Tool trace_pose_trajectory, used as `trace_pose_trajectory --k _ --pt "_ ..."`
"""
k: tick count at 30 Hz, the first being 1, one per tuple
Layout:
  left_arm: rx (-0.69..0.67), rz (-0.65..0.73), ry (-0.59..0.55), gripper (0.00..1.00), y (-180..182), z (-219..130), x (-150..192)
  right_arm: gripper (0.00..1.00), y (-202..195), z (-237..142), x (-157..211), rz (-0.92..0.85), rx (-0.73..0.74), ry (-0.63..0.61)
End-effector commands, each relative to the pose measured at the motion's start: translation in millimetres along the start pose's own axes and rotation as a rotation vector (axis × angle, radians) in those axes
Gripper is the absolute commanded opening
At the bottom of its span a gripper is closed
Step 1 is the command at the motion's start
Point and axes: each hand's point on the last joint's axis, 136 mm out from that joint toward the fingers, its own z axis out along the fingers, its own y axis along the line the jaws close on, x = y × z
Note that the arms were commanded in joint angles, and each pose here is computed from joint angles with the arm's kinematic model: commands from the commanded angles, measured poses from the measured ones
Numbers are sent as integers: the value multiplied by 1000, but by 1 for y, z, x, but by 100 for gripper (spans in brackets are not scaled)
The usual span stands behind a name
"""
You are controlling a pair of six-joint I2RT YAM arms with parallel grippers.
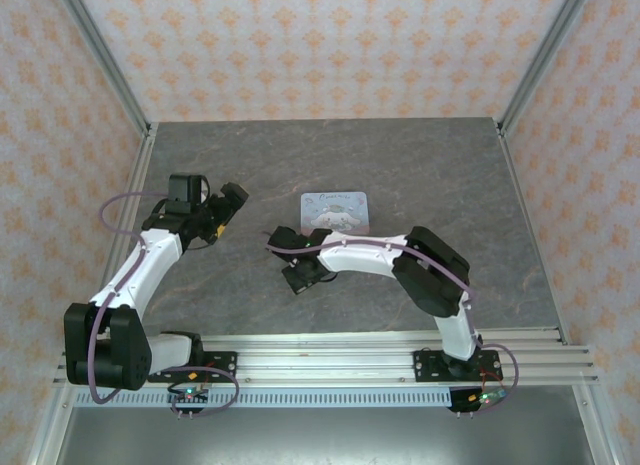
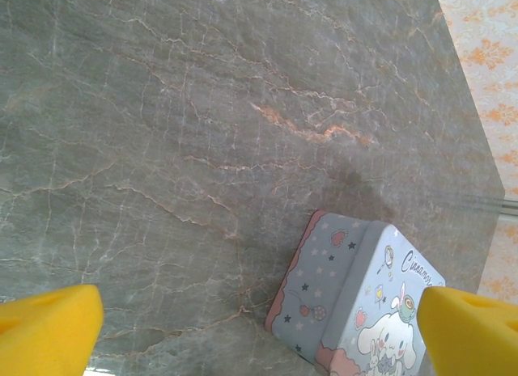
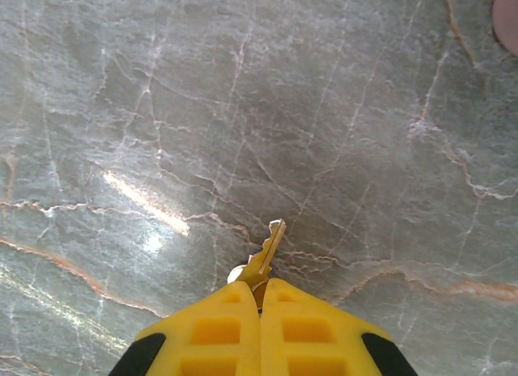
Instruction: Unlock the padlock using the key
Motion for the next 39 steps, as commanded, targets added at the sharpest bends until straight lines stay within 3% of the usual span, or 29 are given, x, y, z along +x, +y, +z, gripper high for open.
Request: trace_pose_trajectory --k 1,10,17,27,32,37,39 --pt "19 -6 0 100 0 0 0 0 -13 -5 12 7 49 -5" --pt "79 -11 43 100 -4 1 13 0 -30 -54 9 146 -83 -170" --pt "144 18 103 100 -26 7 46 0 -62 -75 9 324 -190 -280" --pt "311 -71 173 99 -56 22 101 0 -98 -102 -17 947 -361 -487" --pt "390 91 163 91 -81 8 114 0 -123 -116 -28 1172 -350 -571" --pt "436 202 176 68 -97 3 127 0 -144 -125 -37 1280 -296 -607" --pt "449 230 186 63 -102 6 135 0 -149 -125 -40 1319 -306 -609"
